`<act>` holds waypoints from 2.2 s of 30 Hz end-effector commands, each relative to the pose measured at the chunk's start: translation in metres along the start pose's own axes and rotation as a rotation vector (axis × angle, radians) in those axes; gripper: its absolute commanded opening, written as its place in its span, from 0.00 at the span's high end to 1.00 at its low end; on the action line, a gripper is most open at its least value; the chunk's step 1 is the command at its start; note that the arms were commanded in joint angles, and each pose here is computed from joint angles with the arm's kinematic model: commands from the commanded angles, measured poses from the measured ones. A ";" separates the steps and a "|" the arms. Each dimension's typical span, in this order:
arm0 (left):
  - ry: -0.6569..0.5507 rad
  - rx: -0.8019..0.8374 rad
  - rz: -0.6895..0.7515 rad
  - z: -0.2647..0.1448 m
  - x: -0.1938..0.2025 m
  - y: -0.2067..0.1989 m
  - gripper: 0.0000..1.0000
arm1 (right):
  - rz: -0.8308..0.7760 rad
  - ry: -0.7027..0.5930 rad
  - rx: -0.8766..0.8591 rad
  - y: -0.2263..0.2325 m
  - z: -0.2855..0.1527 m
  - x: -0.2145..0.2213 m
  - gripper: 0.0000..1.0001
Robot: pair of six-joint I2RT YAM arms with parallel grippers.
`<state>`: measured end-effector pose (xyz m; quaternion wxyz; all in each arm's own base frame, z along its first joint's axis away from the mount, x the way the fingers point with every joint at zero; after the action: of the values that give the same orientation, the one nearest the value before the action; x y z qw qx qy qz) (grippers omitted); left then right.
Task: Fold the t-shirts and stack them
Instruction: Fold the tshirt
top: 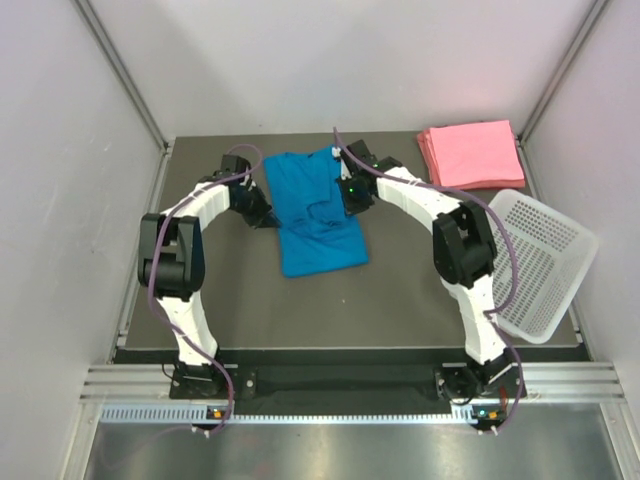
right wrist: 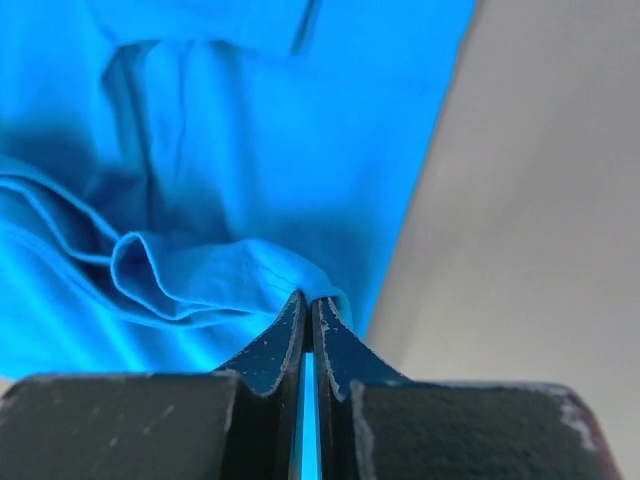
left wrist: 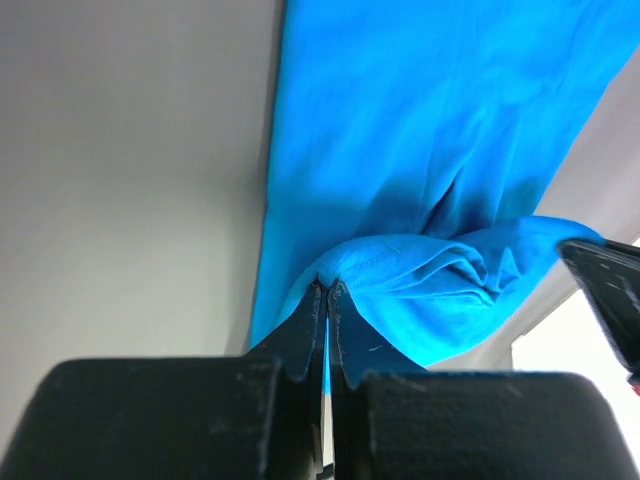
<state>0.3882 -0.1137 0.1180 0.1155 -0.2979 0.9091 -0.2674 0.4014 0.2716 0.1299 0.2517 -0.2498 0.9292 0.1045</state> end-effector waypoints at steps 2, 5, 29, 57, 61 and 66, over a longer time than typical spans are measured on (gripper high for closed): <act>0.008 0.052 0.010 -0.003 -0.015 -0.013 1.00 | -0.001 -0.016 0.012 -0.008 -0.002 -0.018 1.00; 0.015 0.047 -0.012 0.003 -0.021 -0.010 1.00 | 0.019 -0.026 0.029 -0.017 0.001 -0.023 1.00; -0.001 0.034 -0.049 0.015 -0.049 -0.005 1.00 | 0.036 -0.146 0.032 -0.035 0.023 -0.053 0.99; -0.158 0.083 0.211 -0.026 -0.001 -0.028 0.74 | 0.075 -0.302 0.001 -0.030 -0.025 -0.061 0.80; -0.100 0.048 0.218 -0.007 0.016 -0.023 0.77 | 0.074 -0.287 -0.032 -0.018 -0.021 -0.051 0.87; -0.059 0.025 0.214 0.011 0.019 -0.016 0.78 | 0.109 -0.241 -0.078 -0.004 -0.001 -0.033 0.96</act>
<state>0.3760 -0.1453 0.1217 0.1585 -0.2098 0.9303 -0.2558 0.4355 0.2672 0.1372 0.3336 -0.1976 0.9094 0.1504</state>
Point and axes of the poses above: each gripper's point midway between its finger pads, its own z axis out along the fingers, its own y axis along the line the jaws close on, x = y × z, the point moved 6 cm from there along -z, back along the fingers, and after that the axes turned 9 degrees about -z, right-handed, at the moved point
